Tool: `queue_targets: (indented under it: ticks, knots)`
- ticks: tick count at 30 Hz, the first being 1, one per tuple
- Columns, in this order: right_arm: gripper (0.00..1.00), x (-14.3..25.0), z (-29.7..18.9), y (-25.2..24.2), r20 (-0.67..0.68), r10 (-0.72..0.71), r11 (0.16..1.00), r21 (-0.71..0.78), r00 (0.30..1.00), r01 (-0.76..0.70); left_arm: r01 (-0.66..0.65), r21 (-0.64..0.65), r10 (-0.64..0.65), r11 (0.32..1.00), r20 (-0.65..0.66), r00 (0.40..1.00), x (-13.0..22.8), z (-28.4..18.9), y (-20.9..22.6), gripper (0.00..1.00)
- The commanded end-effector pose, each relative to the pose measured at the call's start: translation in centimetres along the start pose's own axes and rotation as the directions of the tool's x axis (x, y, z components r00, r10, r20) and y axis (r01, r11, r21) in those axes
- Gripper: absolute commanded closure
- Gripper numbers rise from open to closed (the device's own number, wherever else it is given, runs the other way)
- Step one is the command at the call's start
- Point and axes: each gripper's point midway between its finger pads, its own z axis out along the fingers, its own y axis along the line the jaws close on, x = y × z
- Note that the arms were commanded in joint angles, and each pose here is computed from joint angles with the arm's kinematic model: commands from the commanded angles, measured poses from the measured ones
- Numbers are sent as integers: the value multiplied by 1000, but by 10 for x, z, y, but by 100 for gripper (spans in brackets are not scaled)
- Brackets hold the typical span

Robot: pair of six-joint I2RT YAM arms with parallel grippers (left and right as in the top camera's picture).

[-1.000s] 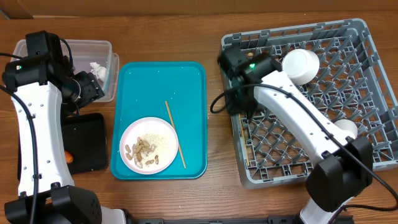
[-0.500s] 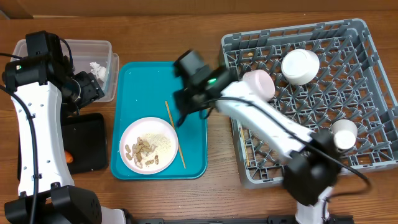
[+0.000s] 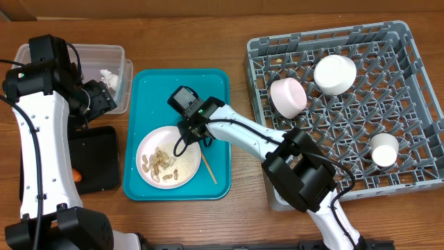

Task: Sort waste into correct bins and load items into the dishwasher
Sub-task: 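Reach the right gripper back to the second chopstick on the tray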

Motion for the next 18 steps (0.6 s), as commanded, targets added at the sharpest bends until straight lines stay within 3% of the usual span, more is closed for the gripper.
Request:
queue_targets:
  ticks: [1,10,18]
  knots:
    - [61,13,20,-14,-49,14,998,68,999,-11,-19,9,18,1000,5,1000,-2,-2,-2,26]
    - [63,20,18,-18,-82,16,996,89,997,-9,-19,9,19,1000,6,1000,-2,-2,-2,26]
    - [53,-16,-27,-21,-28,16,989,146,999,-12,-19,9,19,1000,6,1000,-2,-2,-2,26]
